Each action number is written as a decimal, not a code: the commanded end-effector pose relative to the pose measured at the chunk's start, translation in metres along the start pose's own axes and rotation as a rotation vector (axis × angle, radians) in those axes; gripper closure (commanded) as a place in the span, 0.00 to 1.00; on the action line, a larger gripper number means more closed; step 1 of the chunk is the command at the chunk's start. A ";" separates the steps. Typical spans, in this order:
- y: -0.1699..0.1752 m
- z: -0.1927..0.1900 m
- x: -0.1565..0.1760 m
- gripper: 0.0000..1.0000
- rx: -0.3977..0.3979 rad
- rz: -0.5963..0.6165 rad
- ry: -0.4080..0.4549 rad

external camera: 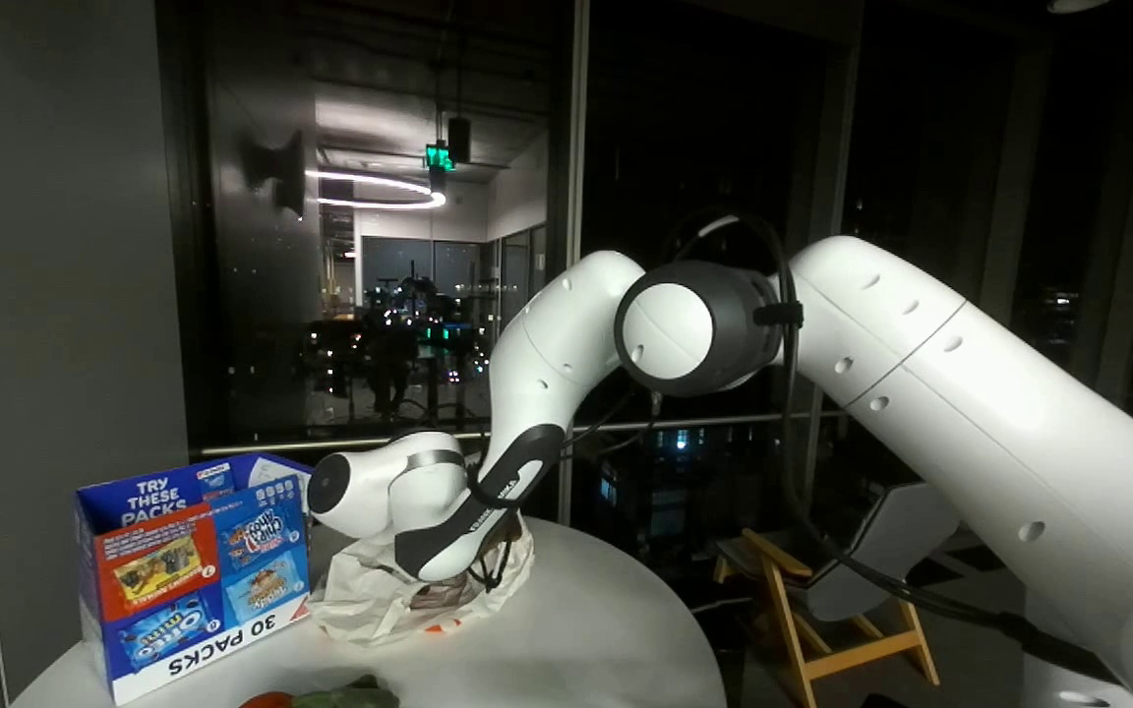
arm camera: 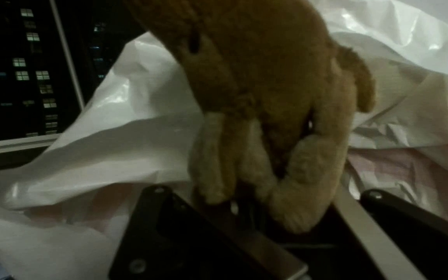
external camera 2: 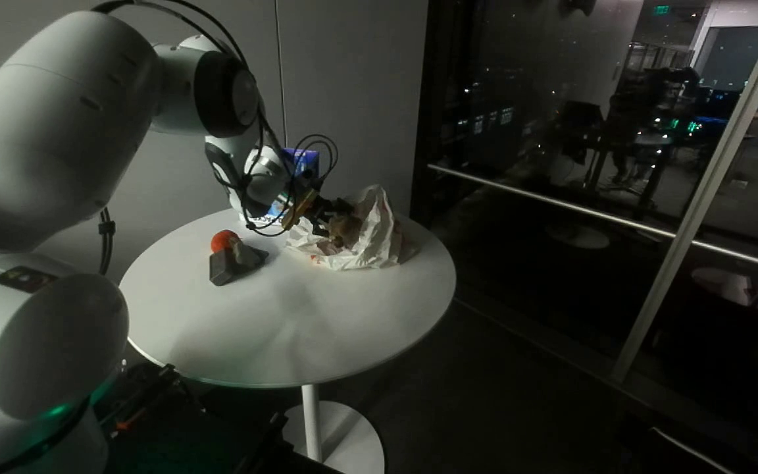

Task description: Pick up all the items on the table except the blue box and put them into the plastic bag one by one

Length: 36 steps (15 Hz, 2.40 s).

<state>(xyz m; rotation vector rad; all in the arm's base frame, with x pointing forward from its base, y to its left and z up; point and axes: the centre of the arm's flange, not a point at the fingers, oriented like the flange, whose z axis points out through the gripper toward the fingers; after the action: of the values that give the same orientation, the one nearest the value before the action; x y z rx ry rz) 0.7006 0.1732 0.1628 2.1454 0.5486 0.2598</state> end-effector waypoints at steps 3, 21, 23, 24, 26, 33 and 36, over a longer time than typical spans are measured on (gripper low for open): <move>0.020 -0.003 0.016 0.94 -0.107 -0.042 0.090; 0.002 -0.073 -0.033 0.00 0.251 -0.193 0.079; -0.007 -0.095 -0.052 0.00 0.347 -0.222 0.092; -0.011 -0.107 -0.060 0.01 0.395 -0.243 0.096; -0.017 -0.132 -0.084 0.00 0.488 -0.285 0.122; -0.038 -0.190 -0.150 0.00 0.780 -0.493 0.223; -0.061 -0.194 -0.157 0.00 0.890 -0.588 0.290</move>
<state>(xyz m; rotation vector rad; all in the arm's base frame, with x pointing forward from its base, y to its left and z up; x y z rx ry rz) 0.4922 0.2744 0.2281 2.6240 1.4875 -0.0220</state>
